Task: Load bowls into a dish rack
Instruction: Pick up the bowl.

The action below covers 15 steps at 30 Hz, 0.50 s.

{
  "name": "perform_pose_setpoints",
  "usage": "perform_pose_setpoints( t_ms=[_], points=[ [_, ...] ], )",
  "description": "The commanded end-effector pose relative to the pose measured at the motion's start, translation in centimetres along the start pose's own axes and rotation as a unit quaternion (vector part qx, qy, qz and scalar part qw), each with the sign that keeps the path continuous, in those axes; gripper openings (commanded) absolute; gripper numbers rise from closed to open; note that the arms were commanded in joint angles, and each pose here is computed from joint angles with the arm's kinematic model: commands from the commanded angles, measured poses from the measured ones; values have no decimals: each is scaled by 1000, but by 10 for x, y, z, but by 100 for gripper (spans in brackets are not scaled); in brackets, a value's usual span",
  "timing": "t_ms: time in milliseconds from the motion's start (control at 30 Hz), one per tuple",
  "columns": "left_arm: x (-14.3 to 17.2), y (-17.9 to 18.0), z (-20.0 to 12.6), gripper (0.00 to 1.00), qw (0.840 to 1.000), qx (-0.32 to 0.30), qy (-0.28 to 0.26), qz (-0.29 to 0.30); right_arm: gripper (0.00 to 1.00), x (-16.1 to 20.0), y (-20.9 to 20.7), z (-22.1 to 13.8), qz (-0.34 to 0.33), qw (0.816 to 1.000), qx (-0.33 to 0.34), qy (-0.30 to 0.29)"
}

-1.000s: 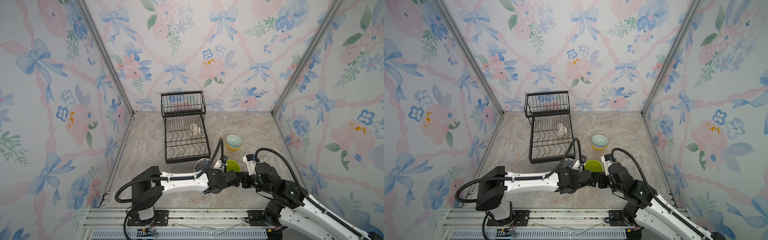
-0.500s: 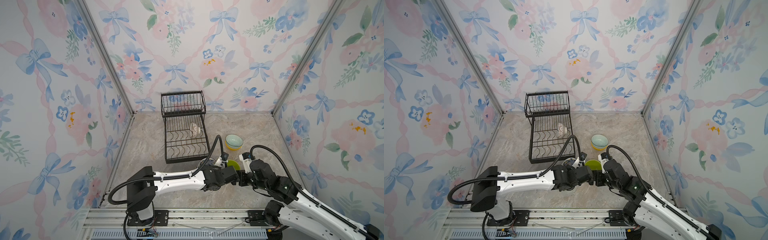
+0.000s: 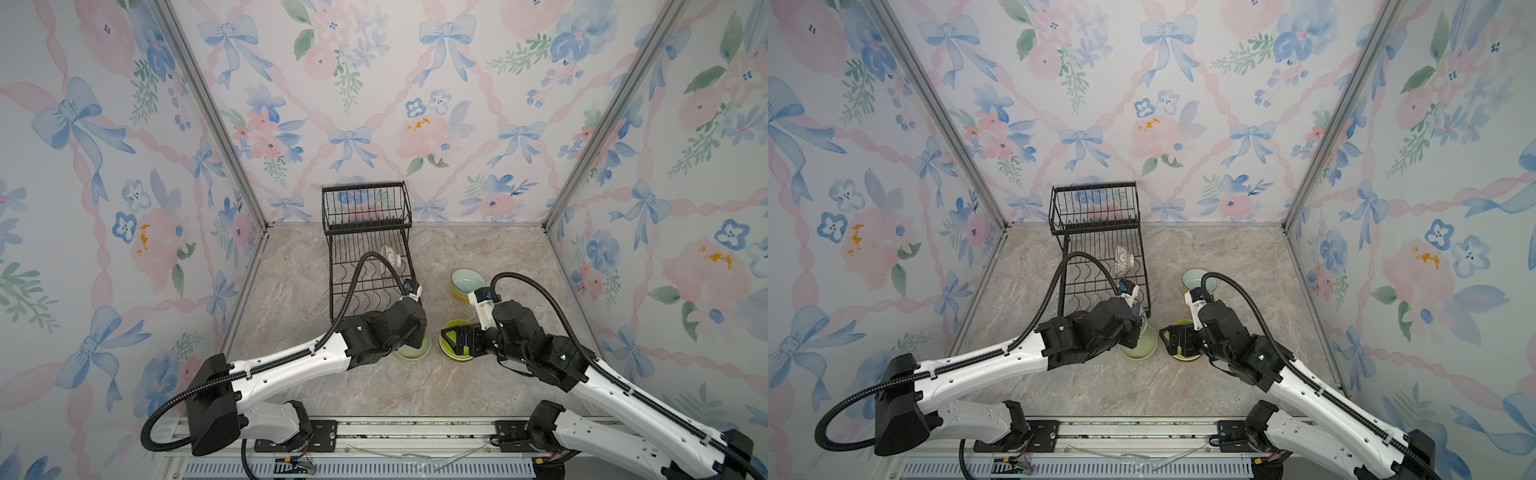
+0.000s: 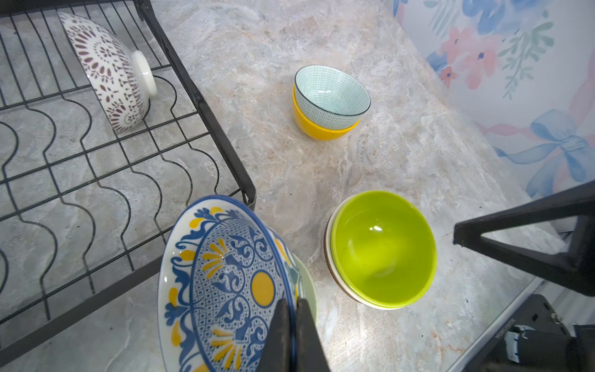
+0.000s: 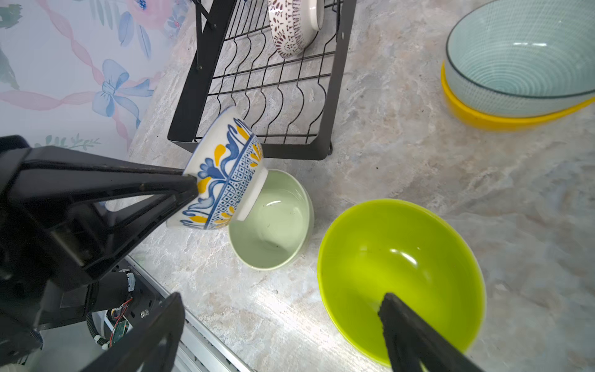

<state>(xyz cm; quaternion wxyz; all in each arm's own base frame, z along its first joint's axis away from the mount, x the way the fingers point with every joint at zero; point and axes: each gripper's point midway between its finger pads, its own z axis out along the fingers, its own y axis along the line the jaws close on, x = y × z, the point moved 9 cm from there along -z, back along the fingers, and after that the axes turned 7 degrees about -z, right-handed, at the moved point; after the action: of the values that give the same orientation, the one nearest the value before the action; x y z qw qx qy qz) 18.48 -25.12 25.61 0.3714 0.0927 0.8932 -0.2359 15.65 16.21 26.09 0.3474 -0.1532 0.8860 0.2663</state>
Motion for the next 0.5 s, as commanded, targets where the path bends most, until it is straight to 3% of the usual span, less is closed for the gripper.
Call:
perform_pose_setpoints(
  t_ms=[0,467],
  points=[
    [-24,2,-14,0,995,84,-45,-24,96,-23,11,-1,-20,999,-21,-24],
    [-70,86,-18,0,973,150,-123,-126,96,-61,32,37,-40,998,-47,-9]
  ],
)
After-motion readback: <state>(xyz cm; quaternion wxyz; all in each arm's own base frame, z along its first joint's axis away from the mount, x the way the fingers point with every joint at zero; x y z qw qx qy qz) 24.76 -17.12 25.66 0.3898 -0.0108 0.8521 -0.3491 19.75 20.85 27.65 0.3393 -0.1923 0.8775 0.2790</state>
